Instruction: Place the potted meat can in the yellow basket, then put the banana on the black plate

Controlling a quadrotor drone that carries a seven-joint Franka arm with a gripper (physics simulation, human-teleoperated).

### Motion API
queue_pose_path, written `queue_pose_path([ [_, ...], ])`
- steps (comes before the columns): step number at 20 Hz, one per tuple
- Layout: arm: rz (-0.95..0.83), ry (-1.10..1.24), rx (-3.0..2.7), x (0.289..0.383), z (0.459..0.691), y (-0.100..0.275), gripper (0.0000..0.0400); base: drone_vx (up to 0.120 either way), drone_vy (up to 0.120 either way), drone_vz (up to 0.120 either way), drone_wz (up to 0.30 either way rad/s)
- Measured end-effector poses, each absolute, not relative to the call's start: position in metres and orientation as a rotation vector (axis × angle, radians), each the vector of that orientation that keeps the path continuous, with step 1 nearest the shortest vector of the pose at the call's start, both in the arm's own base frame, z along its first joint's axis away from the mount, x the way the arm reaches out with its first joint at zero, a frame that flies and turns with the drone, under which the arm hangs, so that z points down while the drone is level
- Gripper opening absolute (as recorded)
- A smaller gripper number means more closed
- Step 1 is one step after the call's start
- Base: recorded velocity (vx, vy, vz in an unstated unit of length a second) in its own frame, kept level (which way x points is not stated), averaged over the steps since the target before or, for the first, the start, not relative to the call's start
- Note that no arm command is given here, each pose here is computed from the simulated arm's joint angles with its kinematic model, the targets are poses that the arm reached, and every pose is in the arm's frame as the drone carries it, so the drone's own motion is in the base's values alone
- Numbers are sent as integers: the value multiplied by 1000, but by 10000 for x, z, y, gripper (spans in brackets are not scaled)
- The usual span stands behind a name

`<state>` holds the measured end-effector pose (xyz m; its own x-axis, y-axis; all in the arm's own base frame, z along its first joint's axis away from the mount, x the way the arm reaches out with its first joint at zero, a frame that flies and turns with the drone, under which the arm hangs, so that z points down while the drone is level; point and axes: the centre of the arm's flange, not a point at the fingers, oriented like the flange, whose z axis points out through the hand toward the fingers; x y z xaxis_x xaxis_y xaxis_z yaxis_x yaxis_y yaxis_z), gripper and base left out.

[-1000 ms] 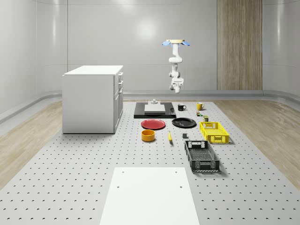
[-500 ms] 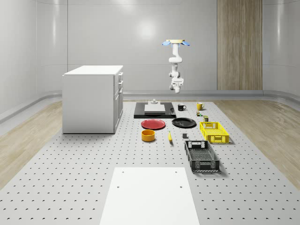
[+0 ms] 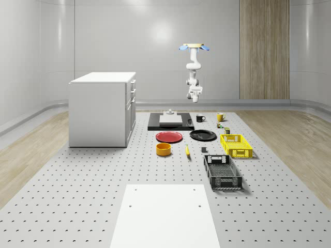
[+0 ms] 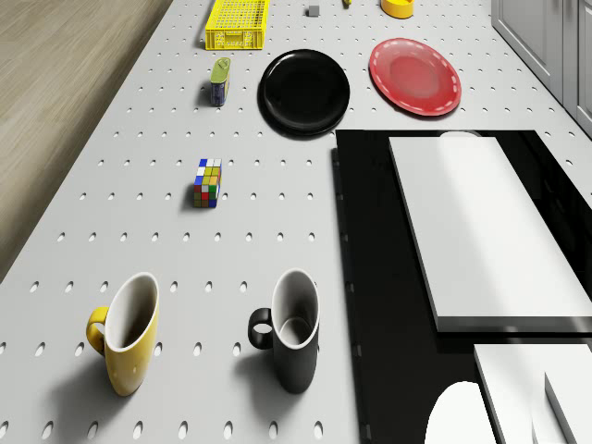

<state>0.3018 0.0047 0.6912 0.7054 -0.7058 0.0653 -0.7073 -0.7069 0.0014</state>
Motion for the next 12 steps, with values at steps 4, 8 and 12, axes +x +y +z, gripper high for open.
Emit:
queue_pose_path([
  [4,123,-1176,2838,3016,6909,92,400,30,90,0,0],
  [8,175,-1145,2760,3013,6896,180,400,120,120,0,0],
  [12,265,-1082,2605,3012,6849,346,400,120,120,0,0],
])
